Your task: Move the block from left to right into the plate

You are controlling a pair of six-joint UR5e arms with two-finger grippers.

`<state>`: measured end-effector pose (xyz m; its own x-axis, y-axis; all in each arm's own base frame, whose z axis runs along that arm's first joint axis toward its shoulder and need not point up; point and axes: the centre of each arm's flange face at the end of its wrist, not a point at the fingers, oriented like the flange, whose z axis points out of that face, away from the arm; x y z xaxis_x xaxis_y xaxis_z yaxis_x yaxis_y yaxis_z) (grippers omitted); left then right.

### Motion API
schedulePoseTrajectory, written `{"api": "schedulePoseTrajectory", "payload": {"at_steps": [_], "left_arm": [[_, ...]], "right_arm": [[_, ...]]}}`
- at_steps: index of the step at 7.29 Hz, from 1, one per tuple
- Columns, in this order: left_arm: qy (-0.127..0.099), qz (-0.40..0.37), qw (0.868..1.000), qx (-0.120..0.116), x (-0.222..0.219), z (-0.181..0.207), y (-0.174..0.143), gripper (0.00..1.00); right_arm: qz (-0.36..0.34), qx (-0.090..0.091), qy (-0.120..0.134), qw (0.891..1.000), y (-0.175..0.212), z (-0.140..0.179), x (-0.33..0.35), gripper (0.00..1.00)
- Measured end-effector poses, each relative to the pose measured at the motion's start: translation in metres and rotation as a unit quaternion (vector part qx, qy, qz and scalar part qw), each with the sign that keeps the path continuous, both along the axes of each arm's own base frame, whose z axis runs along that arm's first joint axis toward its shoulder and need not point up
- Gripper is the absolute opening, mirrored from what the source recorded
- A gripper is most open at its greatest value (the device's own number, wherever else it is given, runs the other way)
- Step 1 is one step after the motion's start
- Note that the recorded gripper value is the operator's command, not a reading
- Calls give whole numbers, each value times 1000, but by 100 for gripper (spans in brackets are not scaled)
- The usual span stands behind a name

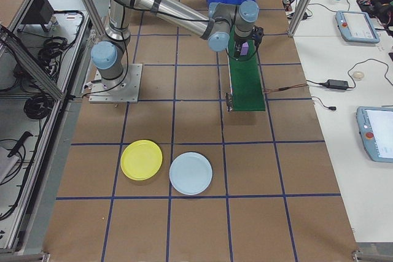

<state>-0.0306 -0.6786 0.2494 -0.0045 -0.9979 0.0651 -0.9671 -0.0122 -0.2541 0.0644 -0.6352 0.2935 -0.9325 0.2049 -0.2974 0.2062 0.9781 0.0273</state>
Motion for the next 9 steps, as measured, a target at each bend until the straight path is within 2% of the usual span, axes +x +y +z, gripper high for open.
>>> {"api": "schedulePoseTrajectory", "payload": {"at_steps": [2,3,4,5,6,7,8,9], "left_arm": [[5,-8,1000,-18,-8,28,5,54],[16,-16,999,-31,-23,50,11,54],[33,-25,998,-41,-39,75,20,54],[44,-30,997,-49,-56,95,30,54],[51,-35,996,-56,-82,109,38,54],[59,-40,995,-63,-117,115,48,54],[71,-40,994,-67,-149,116,57,53],[83,-39,993,-68,-173,114,62,52]], "right_arm": [[4,0,0,1000,-1,-4,0,97],[7,-1,0,1000,-3,-10,0,97],[8,-4,0,1000,-7,-16,-1,86],[12,-10,1,1000,-11,-22,-2,55],[26,-16,4,1000,-14,-29,-2,32],[54,-25,15,998,-16,-33,-5,25],[79,-37,36,996,-20,-27,-10,24],[113,-54,68,990,-24,-12,-19,24]]}}
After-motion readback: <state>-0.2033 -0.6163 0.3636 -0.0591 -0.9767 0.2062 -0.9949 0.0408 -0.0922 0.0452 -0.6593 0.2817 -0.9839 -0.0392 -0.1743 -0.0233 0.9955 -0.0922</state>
